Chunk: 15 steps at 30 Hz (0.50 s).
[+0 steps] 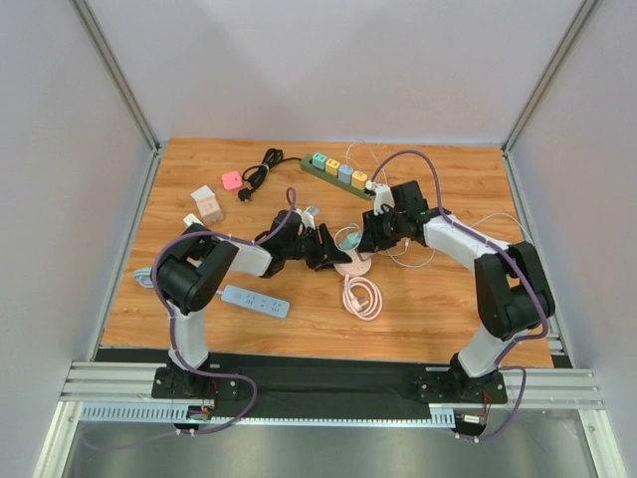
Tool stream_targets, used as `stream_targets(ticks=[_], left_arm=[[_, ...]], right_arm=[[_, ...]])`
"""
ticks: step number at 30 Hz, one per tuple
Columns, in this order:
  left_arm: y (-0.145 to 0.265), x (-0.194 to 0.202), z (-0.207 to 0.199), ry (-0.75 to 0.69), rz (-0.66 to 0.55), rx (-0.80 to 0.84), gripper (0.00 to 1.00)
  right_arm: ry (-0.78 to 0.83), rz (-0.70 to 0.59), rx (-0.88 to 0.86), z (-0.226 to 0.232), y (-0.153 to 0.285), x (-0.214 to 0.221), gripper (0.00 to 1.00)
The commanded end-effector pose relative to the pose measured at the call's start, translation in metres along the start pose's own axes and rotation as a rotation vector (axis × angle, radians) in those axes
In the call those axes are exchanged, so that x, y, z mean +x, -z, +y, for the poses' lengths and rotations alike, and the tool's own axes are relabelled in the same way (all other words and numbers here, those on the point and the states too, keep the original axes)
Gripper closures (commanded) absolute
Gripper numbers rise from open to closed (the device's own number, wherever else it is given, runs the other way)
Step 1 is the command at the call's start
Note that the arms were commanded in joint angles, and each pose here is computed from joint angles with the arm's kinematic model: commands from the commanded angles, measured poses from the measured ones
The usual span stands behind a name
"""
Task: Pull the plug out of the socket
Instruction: Remove the plug from the socket.
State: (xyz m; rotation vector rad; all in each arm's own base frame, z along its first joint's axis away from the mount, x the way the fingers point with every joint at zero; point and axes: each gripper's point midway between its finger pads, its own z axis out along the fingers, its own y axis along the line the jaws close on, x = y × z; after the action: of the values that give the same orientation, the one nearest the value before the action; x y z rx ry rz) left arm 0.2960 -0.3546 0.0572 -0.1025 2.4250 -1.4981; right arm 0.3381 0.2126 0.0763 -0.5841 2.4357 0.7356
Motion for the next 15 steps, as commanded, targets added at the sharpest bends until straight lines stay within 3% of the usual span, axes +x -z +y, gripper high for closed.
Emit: stream_targets(ticks=[1,5,7,10,13,15], left_arm=[[-0.006,-0.014,-0.019,-0.037,-0.039,0.044,0.5],[-0.006,-0.015,-0.02,-0.042,-0.048,0.049,0.46],[-0.006,-0.014,-0.021,-0.041,-0.045,0.056,0.49],[-0.008,-0.014,-0.024,-0.031,-0.039,0.084,0.67],[-0.009,-0.014,-0.026,-0.026,-0.035,0.098,0.95],[-0.009,-0.012,-0.022,-0.022,-0.029,0.087,1.0]], right_arm=[[-0.01,-0.079,-0.127,0.03,0.005,-0.023,1.0],[-0.031,-0.097,-0.133,0.024,0.01,-0.028,1.0],[-0.039,-0.104,-0.143,0.024,0.013,-0.029,1.0],[-0.05,-0.105,-0.142,0.021,0.013,-0.028,1.0],[-0.057,-0.101,-0.128,0.018,0.011,-0.026,1.0],[-0.058,-0.099,-0.117,0.016,0.01,-0.026,1.0]])
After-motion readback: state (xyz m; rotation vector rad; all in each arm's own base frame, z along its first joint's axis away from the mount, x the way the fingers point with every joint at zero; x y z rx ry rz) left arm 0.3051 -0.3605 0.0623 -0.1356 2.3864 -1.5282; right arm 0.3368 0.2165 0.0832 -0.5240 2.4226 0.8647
